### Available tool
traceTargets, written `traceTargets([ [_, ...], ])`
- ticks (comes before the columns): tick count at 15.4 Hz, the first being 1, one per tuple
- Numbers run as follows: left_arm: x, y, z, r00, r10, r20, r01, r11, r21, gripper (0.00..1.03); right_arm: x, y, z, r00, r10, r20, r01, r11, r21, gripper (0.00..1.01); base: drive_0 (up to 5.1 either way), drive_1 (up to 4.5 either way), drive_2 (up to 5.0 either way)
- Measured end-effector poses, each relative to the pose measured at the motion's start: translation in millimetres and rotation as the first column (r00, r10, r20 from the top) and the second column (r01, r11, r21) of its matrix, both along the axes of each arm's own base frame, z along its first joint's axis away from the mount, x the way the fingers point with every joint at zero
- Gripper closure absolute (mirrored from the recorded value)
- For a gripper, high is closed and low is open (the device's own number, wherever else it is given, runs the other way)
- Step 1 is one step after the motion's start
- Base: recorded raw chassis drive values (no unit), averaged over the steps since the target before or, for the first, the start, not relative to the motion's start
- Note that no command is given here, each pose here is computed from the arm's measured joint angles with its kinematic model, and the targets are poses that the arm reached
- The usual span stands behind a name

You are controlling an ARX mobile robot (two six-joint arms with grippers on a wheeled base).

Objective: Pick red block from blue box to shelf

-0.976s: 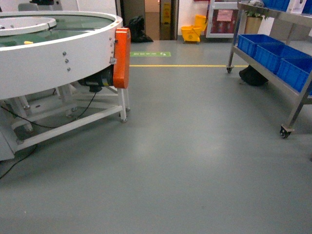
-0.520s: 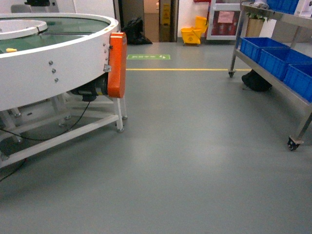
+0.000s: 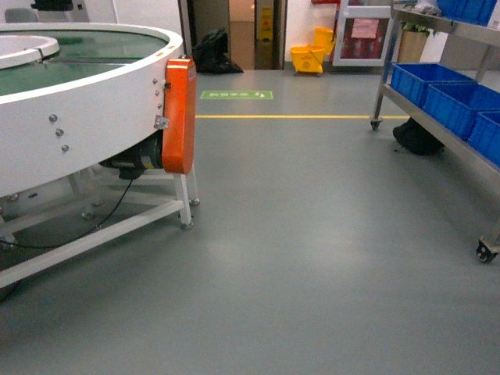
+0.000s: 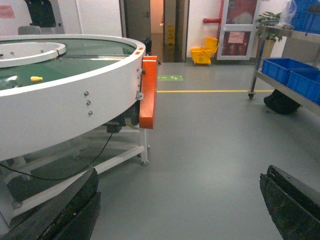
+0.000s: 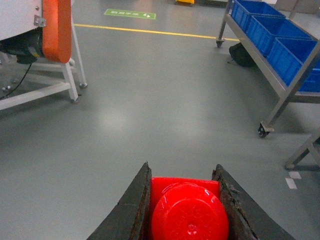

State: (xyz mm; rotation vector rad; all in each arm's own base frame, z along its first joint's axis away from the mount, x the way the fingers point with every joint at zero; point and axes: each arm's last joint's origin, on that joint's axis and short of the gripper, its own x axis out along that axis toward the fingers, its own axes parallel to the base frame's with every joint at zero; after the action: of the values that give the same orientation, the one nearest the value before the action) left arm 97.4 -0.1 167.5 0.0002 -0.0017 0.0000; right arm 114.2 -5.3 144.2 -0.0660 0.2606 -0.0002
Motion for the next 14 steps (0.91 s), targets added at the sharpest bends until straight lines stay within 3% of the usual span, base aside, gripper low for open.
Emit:
traceTargets([
  [14, 0.0, 0.0, -0.1, 1.000, 0.000, -0.001, 0.000, 1.0000, 0.000, 0.05, 0.0, 0.0, -0.1, 1.000, 0.000, -0.001, 0.000, 1.0000, 0.000, 0.73, 0.1, 4.40, -4.3],
])
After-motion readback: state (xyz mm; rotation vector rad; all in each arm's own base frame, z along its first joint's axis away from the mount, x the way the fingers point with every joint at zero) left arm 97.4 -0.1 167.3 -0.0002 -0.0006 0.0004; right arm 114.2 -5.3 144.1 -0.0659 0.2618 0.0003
